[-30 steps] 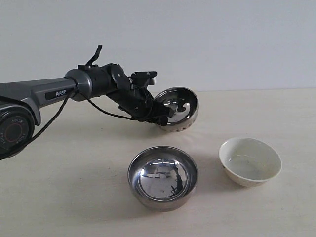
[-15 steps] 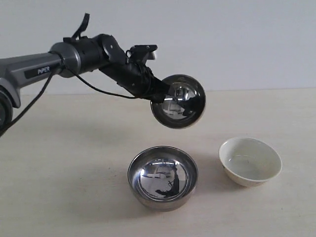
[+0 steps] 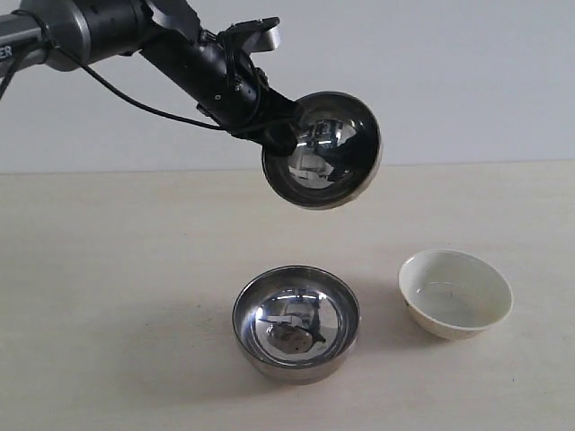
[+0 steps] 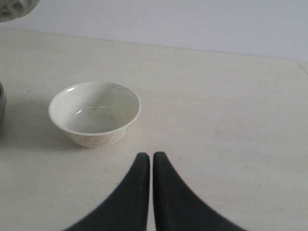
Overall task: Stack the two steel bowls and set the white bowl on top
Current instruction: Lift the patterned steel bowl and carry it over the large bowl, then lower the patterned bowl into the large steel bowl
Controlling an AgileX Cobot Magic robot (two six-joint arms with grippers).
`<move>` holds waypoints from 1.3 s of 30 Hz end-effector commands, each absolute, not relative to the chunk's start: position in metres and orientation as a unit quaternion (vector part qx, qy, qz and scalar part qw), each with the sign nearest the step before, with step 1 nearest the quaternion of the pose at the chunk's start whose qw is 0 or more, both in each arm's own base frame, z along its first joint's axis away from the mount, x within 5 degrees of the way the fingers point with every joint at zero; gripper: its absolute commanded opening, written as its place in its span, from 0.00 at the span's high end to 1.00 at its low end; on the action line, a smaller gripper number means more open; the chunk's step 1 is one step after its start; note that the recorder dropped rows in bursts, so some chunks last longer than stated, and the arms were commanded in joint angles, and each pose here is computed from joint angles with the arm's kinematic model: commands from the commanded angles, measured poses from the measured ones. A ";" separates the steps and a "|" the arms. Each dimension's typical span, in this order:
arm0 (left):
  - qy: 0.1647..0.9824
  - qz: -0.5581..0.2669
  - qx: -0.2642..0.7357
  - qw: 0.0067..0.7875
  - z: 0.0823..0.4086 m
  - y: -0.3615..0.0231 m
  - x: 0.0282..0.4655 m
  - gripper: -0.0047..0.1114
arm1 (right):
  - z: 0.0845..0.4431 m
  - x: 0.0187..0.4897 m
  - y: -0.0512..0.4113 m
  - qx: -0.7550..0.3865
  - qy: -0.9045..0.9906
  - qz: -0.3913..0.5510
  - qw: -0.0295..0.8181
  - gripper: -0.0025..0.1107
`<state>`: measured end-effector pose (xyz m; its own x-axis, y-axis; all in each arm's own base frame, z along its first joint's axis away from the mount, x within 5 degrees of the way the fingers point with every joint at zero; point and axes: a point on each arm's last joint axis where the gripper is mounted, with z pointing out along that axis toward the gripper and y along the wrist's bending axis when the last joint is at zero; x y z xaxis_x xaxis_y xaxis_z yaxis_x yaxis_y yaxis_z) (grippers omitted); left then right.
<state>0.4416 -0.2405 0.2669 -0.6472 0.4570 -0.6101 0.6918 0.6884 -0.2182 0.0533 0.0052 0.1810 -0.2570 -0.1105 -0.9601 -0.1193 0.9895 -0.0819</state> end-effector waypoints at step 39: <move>0.902 -0.235 0.326 0.155 0.250 -0.194 0.297 0.93 | 0.182 0.053 0.005 -0.073 0.788 -0.003 0.612 0.98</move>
<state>0.3057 -0.1872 0.2513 -0.7437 0.5108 -0.4314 0.6547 0.6871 -0.3151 0.0533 0.0052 0.1810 -0.2570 -0.1105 -0.9601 -0.1193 0.9895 -0.0819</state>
